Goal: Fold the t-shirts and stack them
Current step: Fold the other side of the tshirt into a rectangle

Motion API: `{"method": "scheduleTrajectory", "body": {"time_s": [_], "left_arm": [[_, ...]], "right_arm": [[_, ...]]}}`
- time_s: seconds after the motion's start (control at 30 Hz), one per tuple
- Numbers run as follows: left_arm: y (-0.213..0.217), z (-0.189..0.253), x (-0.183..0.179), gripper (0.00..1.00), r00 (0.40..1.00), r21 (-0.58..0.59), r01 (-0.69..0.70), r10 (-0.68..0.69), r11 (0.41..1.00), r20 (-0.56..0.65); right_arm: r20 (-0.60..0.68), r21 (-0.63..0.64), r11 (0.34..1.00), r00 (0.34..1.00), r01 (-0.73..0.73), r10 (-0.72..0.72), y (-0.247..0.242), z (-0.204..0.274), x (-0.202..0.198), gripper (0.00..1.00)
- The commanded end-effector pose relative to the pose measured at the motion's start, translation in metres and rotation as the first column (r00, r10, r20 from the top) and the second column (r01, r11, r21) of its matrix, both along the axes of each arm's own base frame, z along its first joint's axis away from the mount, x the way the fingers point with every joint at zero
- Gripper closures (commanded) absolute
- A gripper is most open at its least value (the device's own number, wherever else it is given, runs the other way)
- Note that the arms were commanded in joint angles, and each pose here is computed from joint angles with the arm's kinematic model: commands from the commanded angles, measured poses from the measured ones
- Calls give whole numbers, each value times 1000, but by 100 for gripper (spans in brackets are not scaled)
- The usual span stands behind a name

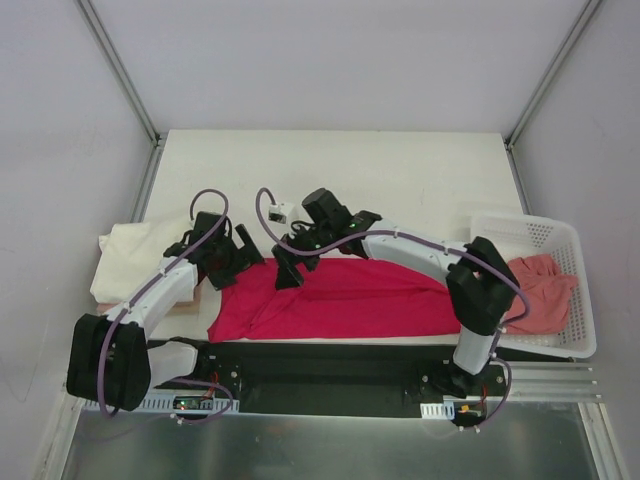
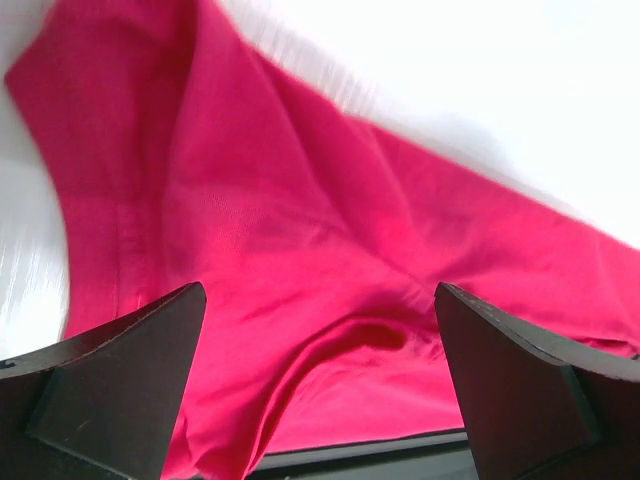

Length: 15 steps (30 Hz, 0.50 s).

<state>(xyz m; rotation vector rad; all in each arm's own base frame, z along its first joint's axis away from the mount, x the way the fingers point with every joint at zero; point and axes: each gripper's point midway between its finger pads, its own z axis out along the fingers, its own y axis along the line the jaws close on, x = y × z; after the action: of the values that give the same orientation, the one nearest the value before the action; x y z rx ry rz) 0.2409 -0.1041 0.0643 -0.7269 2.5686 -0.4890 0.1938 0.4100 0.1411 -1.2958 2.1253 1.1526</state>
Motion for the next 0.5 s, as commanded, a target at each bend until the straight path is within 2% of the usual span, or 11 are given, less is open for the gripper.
{"method": "scheduleTrajectory", "body": {"time_s": [0.0, 0.13, 0.27, 0.33, 0.47], "left_arm": [[-12, 13, 27, 1, 996, -82, 60, -55, 995, 64], [-6, 3, 25, 1, 999, -70, 43, -41, 997, 36], [-3, -1, 21, 1, 999, -65, 38, -36, 997, 28], [-1, -4, 20, 1, 999, -58, 30, -29, 998, 24], [0, -7, 18, 1, 1000, -57, 25, -24, 998, 13]], "right_arm": [[52, 99, 989, 993, -114, 109, 38, 8, 8, 3], [7, 94, 988, 992, -125, 124, 50, -10, 11, 15], [-28, 60, 991, 993, -117, 119, 49, -35, 11, 19], [-49, 52, 992, 991, -119, 121, 48, -44, 7, 26], [-76, 39, 992, 990, -118, 121, 48, -58, 2, 28]]}}
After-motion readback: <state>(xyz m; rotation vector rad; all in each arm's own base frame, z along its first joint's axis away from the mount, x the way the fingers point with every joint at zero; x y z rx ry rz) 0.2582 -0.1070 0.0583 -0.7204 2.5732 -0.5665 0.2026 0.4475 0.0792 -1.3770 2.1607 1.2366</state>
